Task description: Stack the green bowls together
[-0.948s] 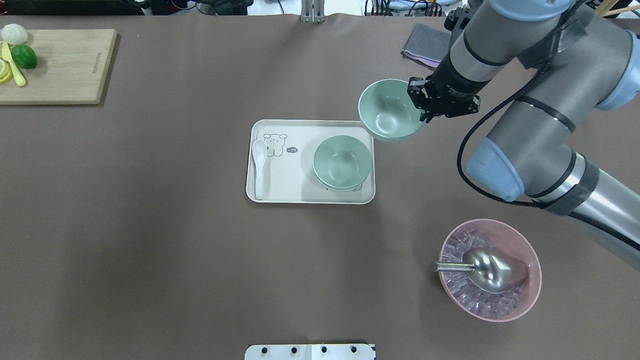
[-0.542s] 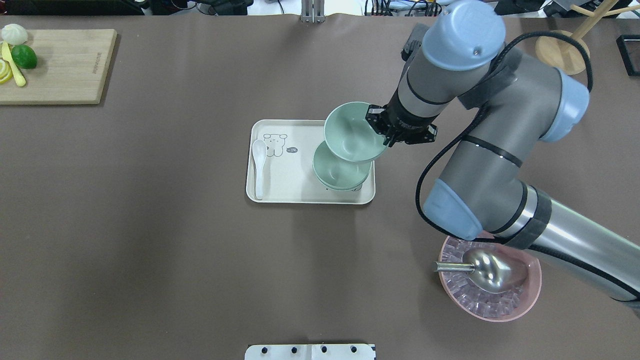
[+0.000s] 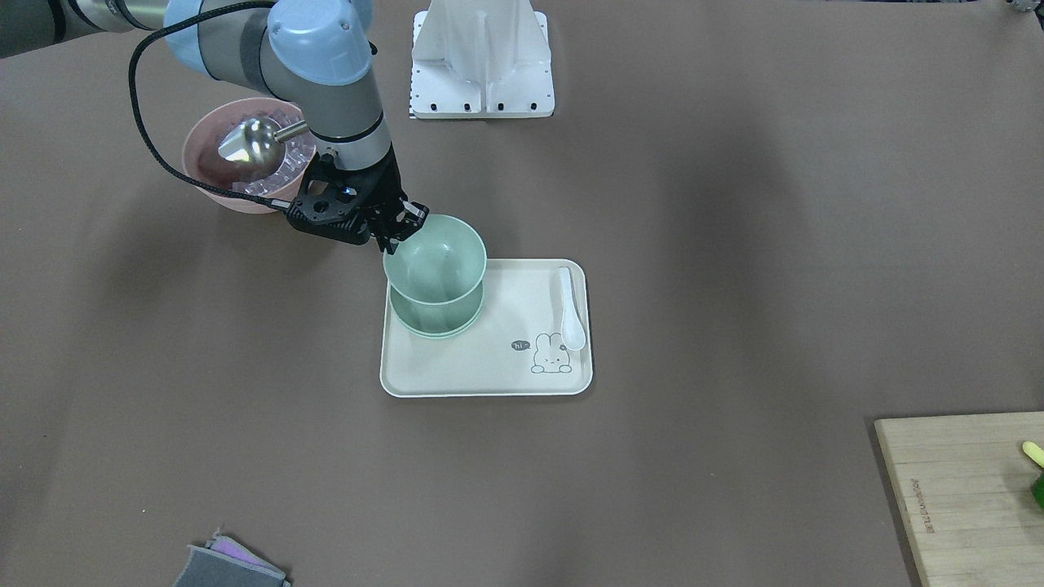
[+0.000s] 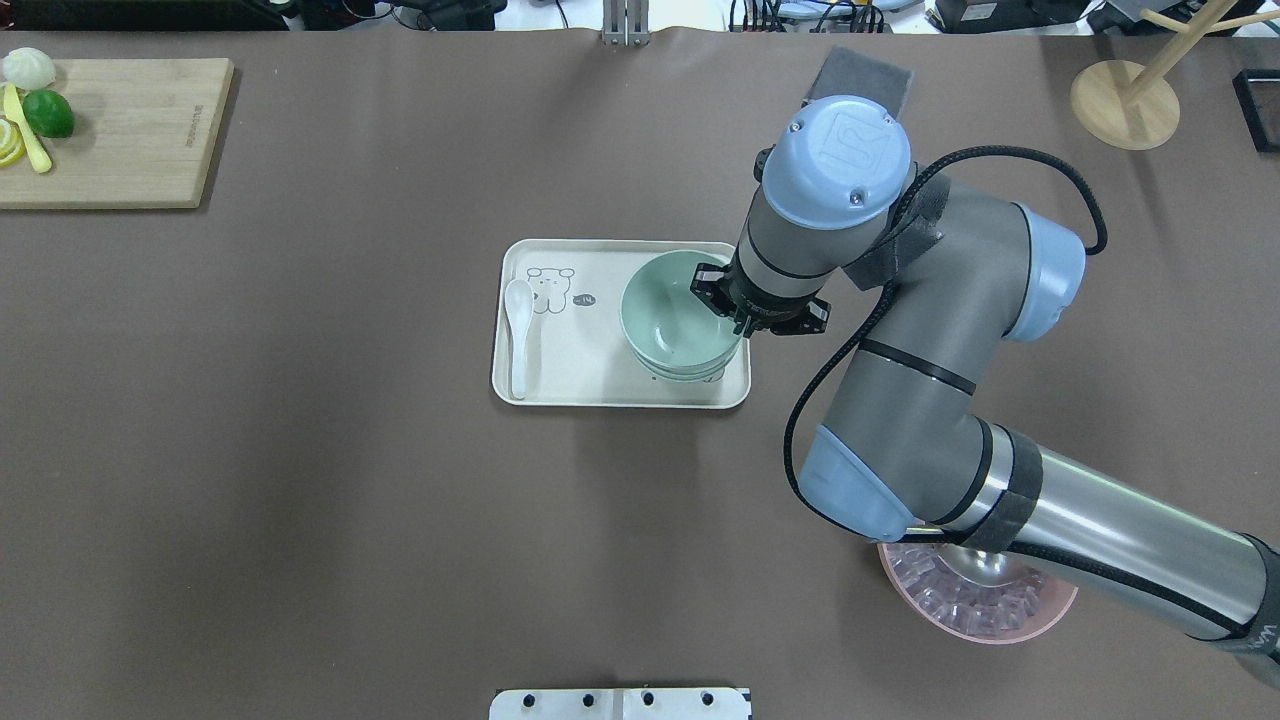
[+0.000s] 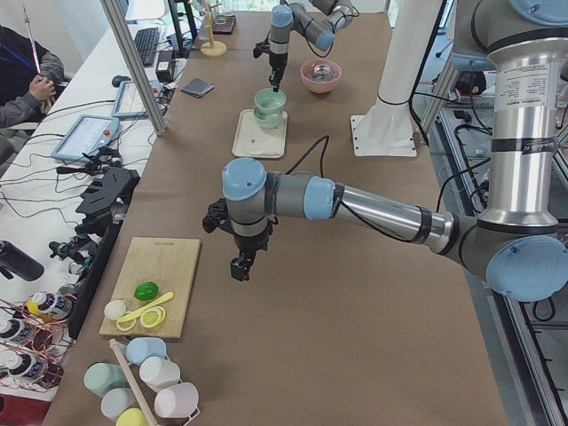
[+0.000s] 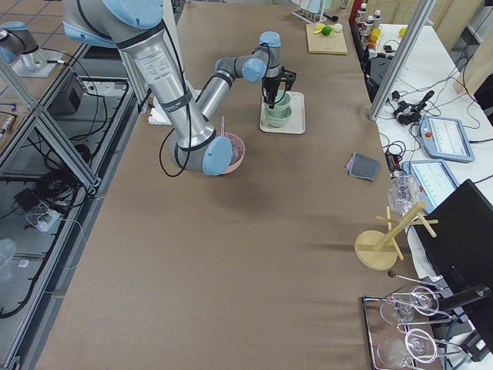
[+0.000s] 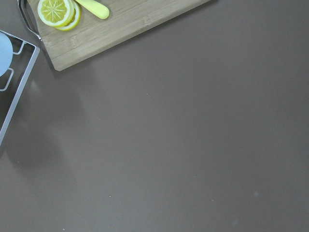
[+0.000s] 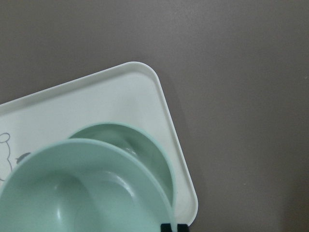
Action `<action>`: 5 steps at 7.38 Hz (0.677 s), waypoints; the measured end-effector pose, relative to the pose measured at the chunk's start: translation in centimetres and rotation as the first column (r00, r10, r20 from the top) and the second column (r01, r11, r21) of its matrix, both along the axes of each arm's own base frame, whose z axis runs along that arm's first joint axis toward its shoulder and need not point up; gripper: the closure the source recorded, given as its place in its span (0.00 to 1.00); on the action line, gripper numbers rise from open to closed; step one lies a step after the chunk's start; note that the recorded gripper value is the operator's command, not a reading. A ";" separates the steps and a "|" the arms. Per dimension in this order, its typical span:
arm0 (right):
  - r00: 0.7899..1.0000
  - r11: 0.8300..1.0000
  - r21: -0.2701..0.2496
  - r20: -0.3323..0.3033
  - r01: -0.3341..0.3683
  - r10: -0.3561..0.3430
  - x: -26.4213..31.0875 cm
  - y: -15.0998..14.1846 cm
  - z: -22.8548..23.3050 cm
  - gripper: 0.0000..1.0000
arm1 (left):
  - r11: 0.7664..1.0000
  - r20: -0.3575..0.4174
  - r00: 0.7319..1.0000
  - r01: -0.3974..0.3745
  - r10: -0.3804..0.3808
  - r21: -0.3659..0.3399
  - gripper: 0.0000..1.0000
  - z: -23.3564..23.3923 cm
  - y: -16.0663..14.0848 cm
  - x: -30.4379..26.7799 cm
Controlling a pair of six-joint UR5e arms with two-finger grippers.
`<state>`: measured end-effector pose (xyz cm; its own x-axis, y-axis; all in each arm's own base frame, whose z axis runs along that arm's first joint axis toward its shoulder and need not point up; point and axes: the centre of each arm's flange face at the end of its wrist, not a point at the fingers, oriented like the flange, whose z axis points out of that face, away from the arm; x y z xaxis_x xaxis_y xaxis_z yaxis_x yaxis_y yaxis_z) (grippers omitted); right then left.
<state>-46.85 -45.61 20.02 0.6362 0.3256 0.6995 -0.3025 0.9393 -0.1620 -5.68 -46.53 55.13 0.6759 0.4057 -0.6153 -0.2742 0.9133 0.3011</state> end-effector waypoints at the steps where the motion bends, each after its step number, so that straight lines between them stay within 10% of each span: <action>1: 1.000 1.000 0.001 0.000 -0.004 0.004 -0.6 0.0 0.3 1.00 | 1.000 0.000 1.000 0.000 0.000 -0.001 0.02 0.0 0.0 0.0; 5: 1.000 1.000 0.010 0.015 -0.011 0.011 -2.6 -1.3 2.5 1.00 | 1.000 0.000 1.000 0.003 -0.003 0.001 0.02 -0.2 0.0 0.0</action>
